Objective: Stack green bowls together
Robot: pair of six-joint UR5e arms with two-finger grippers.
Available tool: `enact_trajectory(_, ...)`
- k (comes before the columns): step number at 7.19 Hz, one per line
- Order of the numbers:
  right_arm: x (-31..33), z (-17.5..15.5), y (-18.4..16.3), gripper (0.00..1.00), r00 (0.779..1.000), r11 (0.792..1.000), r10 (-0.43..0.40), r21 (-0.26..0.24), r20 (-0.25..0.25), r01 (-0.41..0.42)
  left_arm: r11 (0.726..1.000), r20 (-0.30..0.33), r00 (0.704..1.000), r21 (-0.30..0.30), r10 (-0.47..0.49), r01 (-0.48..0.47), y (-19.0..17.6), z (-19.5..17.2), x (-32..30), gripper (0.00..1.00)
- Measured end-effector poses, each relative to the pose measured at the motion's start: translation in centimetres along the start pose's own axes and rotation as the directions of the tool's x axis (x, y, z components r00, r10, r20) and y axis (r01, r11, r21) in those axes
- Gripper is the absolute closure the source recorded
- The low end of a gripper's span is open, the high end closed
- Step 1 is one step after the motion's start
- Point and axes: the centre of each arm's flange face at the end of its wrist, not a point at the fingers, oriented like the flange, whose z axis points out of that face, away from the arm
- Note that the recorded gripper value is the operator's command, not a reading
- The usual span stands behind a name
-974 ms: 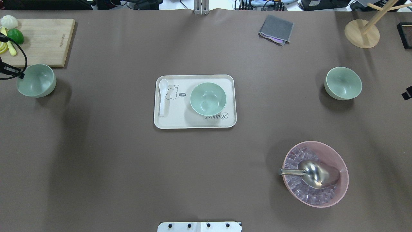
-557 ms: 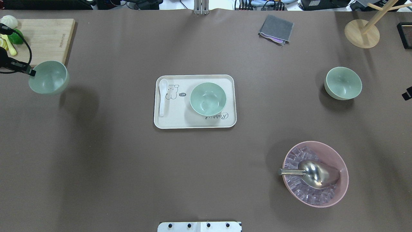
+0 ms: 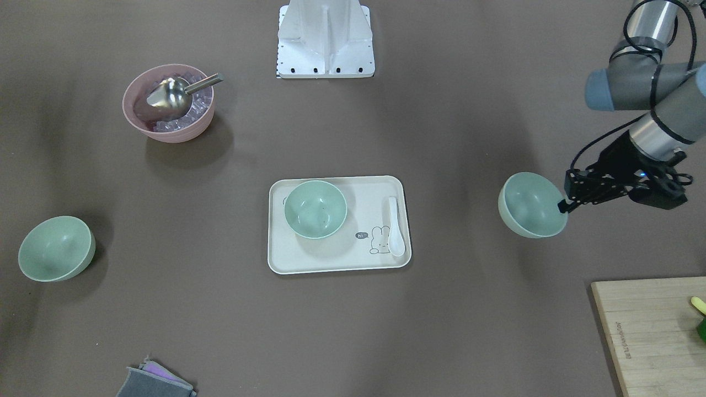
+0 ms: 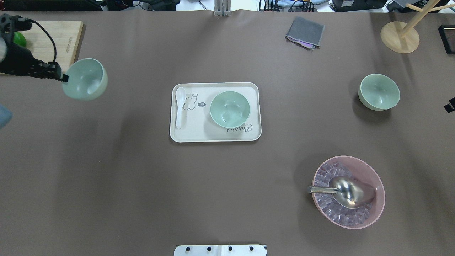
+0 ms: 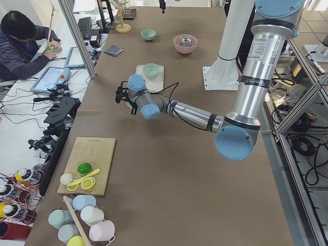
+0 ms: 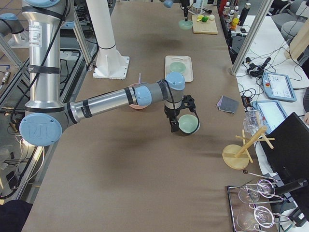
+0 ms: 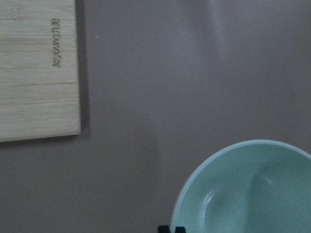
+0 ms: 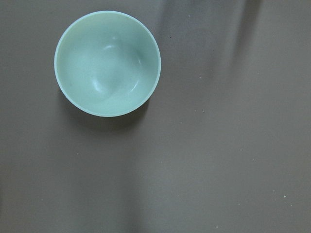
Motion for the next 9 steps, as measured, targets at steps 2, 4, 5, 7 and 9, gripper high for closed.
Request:
enact_trajectory(2, -0.2, 0.1, 0.0, 0.0, 1.0, 1.0, -0.006, -0.003, 0.002, 0.006, 0.995, 0.01, 0.995, -0.03, -0.096, 0.096, 3.9, 3.5, 14.5, 1.0)
enact_trajectory(4, -0.3, 0.2, 0.0, 0.0, 1.0, 1.0, -0.009, -0.005, 0.003, 0.009, 0.987, 0.049, 0.986, -0.031, -0.157, 0.159, 7.4, 7.3, 26.3, 1.0)
enact_trajectory(5, -0.3, 0.3, 0.0, 0.0, 1.0, 1.0, -0.009, -0.006, 0.004, 0.009, 0.983, 0.056, 0.982, -0.024, -0.18, 0.181, 7.6, 8.7, 29.8, 1.0)
enact_trajectory(7, -0.4, 0.4, 0.0, 0.0, 1.0, 1.0, -0.01, -0.008, 0.004, 0.01, 0.977, 0.076, 0.975, -0.006, -0.211, 0.212, 6.0, 11.1, 34.5, 1.0)
enact_trajectory(9, -0.4, 0.4, 0.0, 0.0, 1.0, 1.0, -0.01, -0.008, 0.003, 0.01, 0.972, 0.116, 0.966, 0.003, -0.233, 0.234, 4.9, 12.6, 36.0, 1.0)
